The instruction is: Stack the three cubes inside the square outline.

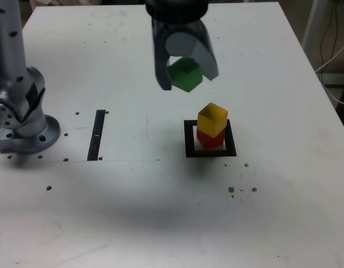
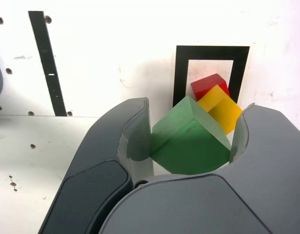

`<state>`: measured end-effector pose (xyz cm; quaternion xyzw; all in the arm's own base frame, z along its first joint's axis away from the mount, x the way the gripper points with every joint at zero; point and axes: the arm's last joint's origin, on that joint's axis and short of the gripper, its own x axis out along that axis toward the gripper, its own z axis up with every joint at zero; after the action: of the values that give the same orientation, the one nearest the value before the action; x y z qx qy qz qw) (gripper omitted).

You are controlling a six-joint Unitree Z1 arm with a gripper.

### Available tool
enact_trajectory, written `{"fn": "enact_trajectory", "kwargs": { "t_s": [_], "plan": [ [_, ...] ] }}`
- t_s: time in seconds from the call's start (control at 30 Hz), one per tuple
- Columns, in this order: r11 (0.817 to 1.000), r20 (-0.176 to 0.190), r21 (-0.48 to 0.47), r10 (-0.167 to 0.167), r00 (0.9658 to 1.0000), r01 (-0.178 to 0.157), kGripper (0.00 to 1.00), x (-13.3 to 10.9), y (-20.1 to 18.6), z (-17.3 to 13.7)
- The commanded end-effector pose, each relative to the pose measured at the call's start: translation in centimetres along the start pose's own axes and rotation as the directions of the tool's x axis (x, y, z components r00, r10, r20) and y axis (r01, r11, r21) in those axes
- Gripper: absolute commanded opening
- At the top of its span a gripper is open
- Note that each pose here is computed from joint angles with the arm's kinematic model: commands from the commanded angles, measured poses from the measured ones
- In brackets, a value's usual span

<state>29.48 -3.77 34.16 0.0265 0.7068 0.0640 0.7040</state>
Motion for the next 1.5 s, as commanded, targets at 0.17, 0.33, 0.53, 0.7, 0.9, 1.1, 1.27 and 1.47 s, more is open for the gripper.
{"fn": "enact_trajectory", "kwargs": {
  "t_s": [0.17,0.33,0.53,0.7,0.9,1.1,1.27,1.47],
  "plan": [
    [0.999,0.011,0.041,-0.016,0.9998,0.015,0.46,0.2,-0.5,1.8],
    [0.999,-0.004,0.041,-0.025,0.9997,0.025,0.46,0.6,-0.7,2.3],
    [0.999,-0.019,0.041,-0.026,0.9995,0.027,0.46,1.5,-1.0,2.9],
    [0.998,-0.009,0.051,-0.026,0.9996,0.026,0.46,1.6,-1.4,3.1],
    [0.998,-0.002,0.061,-0.024,0.9997,0.024,0.46,1.9,-1.9,3.6],
    [0.998,-0.012,0.066,-0.021,0.9997,0.022,0.46,2.4,-2.1,4.1],
    [0.997,-0.008,0.070,-0.018,0.9998,0.019,0.46,2.6,-2.1,4.3],
    [0.997,0.005,0.077,-0.020,0.9998,0.020,0.46,2.8,-2.2,4.6]
  ]
}}
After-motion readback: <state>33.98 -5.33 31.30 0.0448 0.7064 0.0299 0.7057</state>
